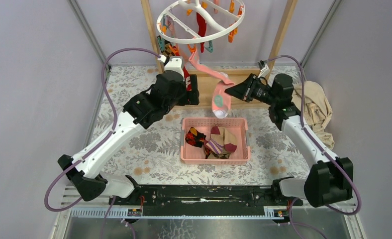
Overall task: Remove the socks clipped to the hanger
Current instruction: Remove the sock from the hanger.
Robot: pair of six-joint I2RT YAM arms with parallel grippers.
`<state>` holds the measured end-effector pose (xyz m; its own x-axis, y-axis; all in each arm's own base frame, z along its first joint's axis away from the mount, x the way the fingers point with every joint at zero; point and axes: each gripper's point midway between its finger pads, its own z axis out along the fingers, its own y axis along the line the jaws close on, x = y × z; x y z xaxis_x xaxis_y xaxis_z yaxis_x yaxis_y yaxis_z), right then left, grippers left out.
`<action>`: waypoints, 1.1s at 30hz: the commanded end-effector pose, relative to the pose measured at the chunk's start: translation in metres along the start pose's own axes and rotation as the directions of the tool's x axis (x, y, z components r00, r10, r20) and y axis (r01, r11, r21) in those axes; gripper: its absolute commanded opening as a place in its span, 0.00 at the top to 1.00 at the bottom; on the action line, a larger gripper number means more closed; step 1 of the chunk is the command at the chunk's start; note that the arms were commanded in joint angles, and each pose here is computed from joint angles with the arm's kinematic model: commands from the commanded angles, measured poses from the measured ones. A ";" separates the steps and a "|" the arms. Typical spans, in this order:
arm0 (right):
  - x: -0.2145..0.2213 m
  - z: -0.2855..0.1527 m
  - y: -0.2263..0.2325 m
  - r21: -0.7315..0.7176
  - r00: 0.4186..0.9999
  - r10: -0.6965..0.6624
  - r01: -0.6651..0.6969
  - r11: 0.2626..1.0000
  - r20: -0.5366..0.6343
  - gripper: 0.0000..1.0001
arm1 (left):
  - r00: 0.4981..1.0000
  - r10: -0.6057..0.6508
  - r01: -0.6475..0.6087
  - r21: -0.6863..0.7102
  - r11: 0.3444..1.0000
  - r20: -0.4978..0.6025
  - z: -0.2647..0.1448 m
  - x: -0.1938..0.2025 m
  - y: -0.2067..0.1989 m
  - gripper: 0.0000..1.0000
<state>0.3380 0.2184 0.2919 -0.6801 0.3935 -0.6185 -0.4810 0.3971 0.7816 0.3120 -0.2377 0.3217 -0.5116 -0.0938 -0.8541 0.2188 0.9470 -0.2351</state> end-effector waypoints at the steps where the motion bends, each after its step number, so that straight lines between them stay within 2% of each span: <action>1: -0.022 -0.011 0.048 -0.079 0.993 -0.111 0.115 0.990 0.045 0.99 | 0.999 0.004 -0.002 -0.040 0.999 0.047 -0.012 -0.019 0.016 0.03; 5: -0.021 -0.012 0.075 -0.160 0.993 -0.112 0.114 0.980 0.025 0.99 | 0.998 -0.017 0.019 -0.019 1.000 0.054 -0.019 -0.019 0.015 0.04; 9: -0.018 -0.011 0.083 -0.179 0.993 -0.113 0.115 0.977 0.023 0.99 | 0.998 -0.026 0.027 -0.007 1.000 0.059 -0.024 -0.014 0.018 0.04; 19: -0.007 -0.006 0.060 -0.134 0.996 -0.088 0.088 0.987 0.006 0.99 | 0.993 -0.028 0.036 -0.068 0.997 0.117 -0.014 -0.022 0.038 0.02; 26: -0.004 -0.005 0.060 -0.159 0.998 -0.066 0.065 0.985 -0.002 1.00 | 0.989 -0.089 0.080 0.082 0.993 0.115 0.001 -0.004 0.023 0.02; 29: -0.002 -0.003 0.053 -0.140 0.998 -0.066 0.065 0.988 -0.002 1.00 | 0.989 -0.092 0.086 0.057 0.995 0.116 0.002 0.000 0.029 0.02; 33: 0.001 0.002 0.044 -0.134 0.999 -0.048 0.046 0.990 -0.014 1.00 | 0.979 -0.107 0.103 0.036 0.994 0.174 -0.004 -0.016 0.037 0.02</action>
<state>0.3161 0.2333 0.3183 -0.6861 0.3678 -0.6277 -0.5349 0.3299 0.7779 0.3137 -0.2030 0.2827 -0.5113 -0.1425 -0.8475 0.1835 0.9453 -0.2697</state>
